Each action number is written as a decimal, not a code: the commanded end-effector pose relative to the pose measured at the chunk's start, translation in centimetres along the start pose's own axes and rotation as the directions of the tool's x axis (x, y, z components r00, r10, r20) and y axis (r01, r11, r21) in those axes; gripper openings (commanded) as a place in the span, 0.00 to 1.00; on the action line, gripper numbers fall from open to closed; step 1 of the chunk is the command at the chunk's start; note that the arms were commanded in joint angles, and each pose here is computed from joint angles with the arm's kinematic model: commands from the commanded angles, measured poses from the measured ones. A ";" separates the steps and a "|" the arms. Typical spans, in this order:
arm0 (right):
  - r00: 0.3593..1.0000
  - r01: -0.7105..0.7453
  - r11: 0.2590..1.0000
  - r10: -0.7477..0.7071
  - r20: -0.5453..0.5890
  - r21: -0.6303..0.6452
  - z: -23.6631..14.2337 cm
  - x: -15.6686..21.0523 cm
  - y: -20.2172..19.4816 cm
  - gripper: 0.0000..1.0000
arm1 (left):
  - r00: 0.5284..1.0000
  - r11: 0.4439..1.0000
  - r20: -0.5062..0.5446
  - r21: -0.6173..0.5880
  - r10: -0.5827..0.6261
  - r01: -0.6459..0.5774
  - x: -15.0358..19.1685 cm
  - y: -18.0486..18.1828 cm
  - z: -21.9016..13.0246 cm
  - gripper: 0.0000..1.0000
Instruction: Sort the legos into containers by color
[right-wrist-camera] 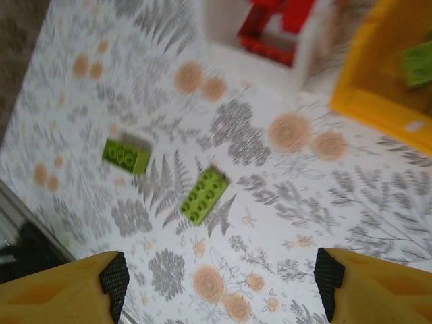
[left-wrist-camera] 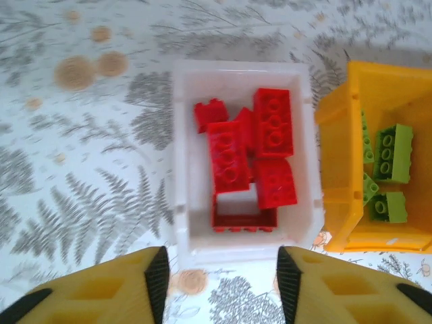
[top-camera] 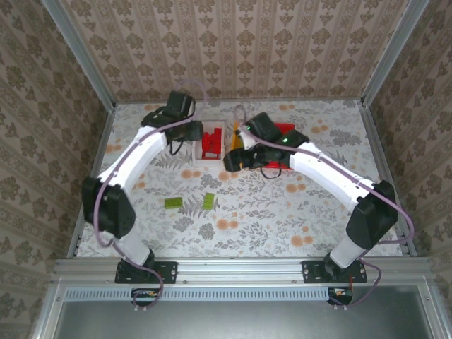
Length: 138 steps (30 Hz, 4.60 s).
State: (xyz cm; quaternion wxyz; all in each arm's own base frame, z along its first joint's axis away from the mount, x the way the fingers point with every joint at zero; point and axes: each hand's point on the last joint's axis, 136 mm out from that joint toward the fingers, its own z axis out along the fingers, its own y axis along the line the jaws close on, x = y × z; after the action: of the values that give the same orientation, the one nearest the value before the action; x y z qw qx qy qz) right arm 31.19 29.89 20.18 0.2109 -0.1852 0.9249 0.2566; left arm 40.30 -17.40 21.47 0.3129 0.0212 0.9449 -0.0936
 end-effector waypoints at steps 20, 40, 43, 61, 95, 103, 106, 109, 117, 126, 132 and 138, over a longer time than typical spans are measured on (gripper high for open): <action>0.926 -0.204 0.895 0.308 -0.220 0.397 15.2 9.6 3.5 0.76 | 0.982 0.980 0.099 0.127 -0.163 0.150 17.9 6.8 -12.7 0.62; 0.886 -0.267 0.763 0.435 -0.163 0.589 19.6 9.8 1.2 0.51 | 0.985 0.971 0.167 0.240 -0.050 0.009 17.5 5.0 -16.0 0.63; 0.897 -0.259 0.772 0.415 -0.151 0.580 19.6 9.1 1.2 0.42 | 0.984 0.970 0.174 0.243 -0.047 0.003 17.2 4.9 -16.1 0.62; 0.954 -0.289 0.818 0.288 0.079 0.498 6.1 -2.8 -5.3 0.26 | 0.978 0.904 0.209 0.419 -0.005 -0.084 9.4 -2.4 -14.5 0.63; 0.978 -0.010 0.994 -0.013 0.206 0.112 2.3 -10.6 -5.5 0.63 | 0.847 0.856 -0.131 -0.048 -0.516 0.514 13.2 2.7 -5.1 0.63; 0.872 0.402 0.904 -0.330 0.363 -0.144 0.9 -0.7 4.2 0.74 | 0.472 0.477 -0.085 -0.250 -0.877 0.842 17.4 7.0 -2.1 0.69; 0.859 0.453 0.866 -0.359 0.364 -0.214 0.6 2.2 5.4 0.76 | 0.327 0.330 -0.064 -0.296 -0.943 0.896 18.5 7.5 -0.5 0.73; 0.855 0.481 0.845 -0.393 0.338 -0.233 0.7 4.2 5.7 0.77 | 0.201 0.197 -0.022 -0.335 -0.979 0.921 19.8 8.0 0.6 0.77; 0.855 0.485 0.845 -0.404 0.326 -0.223 0.1 5.1 5.4 0.77 | 0.064 0.046 0.036 -0.381 -0.997 0.923 21.0 8.8 3.5 0.78; 0.858 0.480 0.851 -0.404 0.319 -0.214 0.2 5.1 5.1 0.77 | 0.053 0.017 0.070 -0.441 -0.996 0.897 23.2 9.6 4.7 0.70; 0.867 0.461 0.867 -0.394 0.304 -0.191 0.7 4.9 4.6 0.77 | 0.073 0.035 0.064 -0.464 -0.995 0.885 23.8 9.8 5.3 0.53; 0.872 0.447 0.878 -0.385 0.301 -0.173 0.7 4.4 4.4 0.77 | 0.110 0.066 0.072 -0.446 -0.991 0.892 23.2 10.1 5.1 0.37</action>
State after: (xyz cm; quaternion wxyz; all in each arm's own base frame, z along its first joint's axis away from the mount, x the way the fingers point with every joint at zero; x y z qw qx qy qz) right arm 25.04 32.80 18.82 0.3492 -0.3755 0.7861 0.3451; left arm 25.75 -9.58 1.97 0.0365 -0.6575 0.7466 -0.0942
